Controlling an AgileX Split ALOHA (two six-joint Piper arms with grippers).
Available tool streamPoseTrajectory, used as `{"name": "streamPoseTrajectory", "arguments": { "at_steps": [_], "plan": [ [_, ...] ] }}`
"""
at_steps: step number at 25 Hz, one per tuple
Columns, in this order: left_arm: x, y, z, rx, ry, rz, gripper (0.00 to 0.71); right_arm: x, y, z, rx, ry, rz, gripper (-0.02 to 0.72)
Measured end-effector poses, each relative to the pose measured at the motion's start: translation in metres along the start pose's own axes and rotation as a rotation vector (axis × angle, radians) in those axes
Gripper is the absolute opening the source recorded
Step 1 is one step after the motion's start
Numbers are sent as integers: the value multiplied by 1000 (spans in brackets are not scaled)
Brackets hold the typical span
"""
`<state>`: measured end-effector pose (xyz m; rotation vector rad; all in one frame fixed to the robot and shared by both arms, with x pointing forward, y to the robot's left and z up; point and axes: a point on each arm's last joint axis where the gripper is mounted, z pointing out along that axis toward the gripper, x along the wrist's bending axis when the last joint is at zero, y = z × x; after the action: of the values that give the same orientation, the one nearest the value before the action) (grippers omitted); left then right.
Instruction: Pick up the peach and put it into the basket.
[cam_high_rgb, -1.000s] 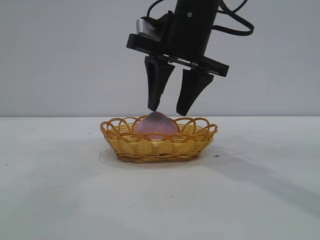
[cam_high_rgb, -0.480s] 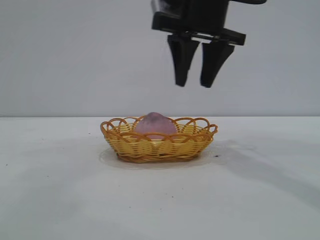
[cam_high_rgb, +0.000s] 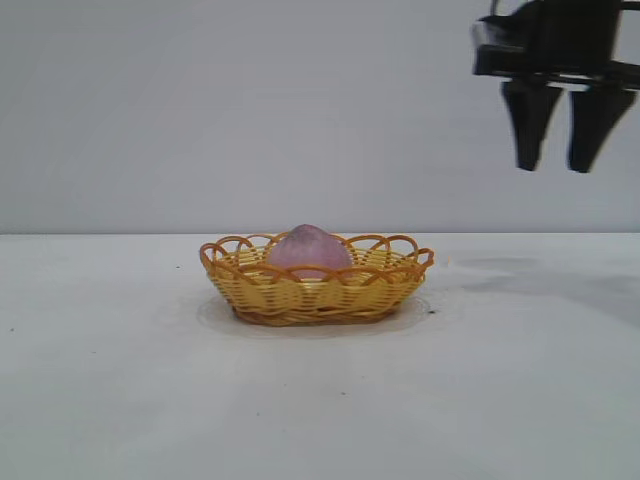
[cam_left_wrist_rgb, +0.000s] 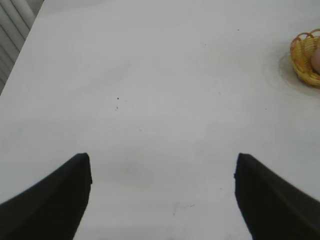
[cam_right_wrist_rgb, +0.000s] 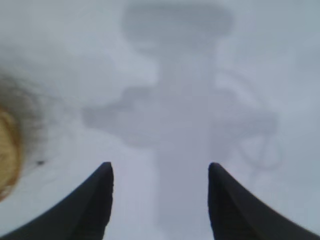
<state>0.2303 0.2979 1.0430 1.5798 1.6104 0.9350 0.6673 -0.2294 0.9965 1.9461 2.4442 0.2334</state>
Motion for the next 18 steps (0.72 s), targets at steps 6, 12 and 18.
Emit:
{"name": "streamPoseTrajectory", "arguments": {
  "at_steps": [6, 12, 18],
  "plan": [
    [0, 0, 0, 0, 0, 0, 515, -37, -6, -16, -31, -13, 87, 363],
    [0, 0, 0, 0, 0, 0, 515, -39, -15, -61, -129, -31, 98, 363],
    [0, 0, 0, 0, 0, 0, 515, -29, -46, -101, -186, -39, 91, 363]
  ]
}}
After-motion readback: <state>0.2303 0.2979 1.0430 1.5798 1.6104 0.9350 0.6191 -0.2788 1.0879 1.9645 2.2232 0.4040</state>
